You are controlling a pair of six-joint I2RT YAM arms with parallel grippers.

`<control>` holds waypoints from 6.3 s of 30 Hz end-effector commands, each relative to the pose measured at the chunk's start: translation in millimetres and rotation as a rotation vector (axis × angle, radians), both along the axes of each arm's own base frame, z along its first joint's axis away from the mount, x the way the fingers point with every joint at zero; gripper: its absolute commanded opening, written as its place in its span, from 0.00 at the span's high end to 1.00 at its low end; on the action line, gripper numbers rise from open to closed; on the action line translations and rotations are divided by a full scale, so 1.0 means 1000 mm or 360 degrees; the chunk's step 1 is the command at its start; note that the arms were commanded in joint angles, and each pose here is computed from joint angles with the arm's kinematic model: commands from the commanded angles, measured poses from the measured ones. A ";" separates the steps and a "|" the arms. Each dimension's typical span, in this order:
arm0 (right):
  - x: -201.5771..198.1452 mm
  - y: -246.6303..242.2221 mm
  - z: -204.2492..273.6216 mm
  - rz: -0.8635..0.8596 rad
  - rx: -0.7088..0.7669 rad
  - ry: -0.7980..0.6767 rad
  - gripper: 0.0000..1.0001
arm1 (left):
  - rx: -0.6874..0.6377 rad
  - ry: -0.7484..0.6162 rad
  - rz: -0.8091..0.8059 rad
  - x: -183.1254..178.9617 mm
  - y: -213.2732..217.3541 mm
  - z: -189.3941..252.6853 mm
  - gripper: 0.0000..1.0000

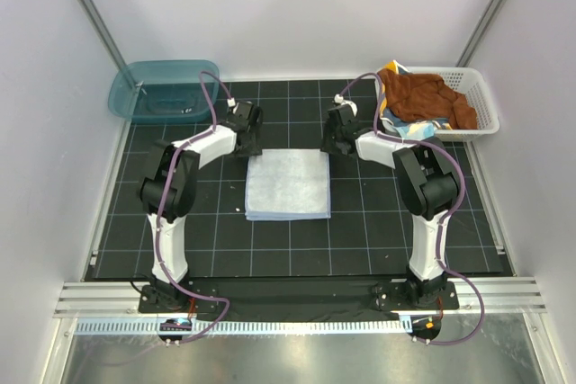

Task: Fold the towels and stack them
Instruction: Fold the towel

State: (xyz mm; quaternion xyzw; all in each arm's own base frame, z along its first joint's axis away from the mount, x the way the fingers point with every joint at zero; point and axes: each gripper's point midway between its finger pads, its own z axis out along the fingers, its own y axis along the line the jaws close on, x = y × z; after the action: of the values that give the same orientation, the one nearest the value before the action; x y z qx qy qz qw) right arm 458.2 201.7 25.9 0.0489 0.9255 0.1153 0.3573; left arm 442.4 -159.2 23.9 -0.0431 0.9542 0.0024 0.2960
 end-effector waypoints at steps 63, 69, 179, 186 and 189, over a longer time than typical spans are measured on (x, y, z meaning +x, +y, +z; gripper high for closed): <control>-0.009 0.005 -0.007 0.0076 -0.0013 0.0117 0.81 | -0.0398 -0.0064 0.0005 0.002 -0.018 -0.012 0.60; -0.010 0.003 -0.010 0.0075 -0.0025 0.0120 0.87 | -0.0410 -0.0063 0.0012 0.002 -0.019 -0.018 0.64; 0.005 0.003 0.029 0.0080 0.0057 -0.0165 0.55 | -0.0422 -0.0142 0.0045 0.005 -0.008 0.000 0.57; 0.005 0.002 0.015 0.0079 0.0065 -0.0118 0.56 | -0.0380 -0.0088 0.0078 0.003 -0.003 -0.008 0.60; 0.006 0.002 0.015 0.0079 0.0074 -0.0117 0.58 | -0.0372 -0.0081 0.0080 0.002 -0.002 -0.009 0.63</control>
State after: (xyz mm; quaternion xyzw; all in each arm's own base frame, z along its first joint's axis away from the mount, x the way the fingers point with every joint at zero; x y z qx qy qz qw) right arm 451.8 199.2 29.4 0.0305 0.9177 0.1377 0.3714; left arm 451.3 -169.9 27.7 -0.1020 0.9279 -0.1254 0.3359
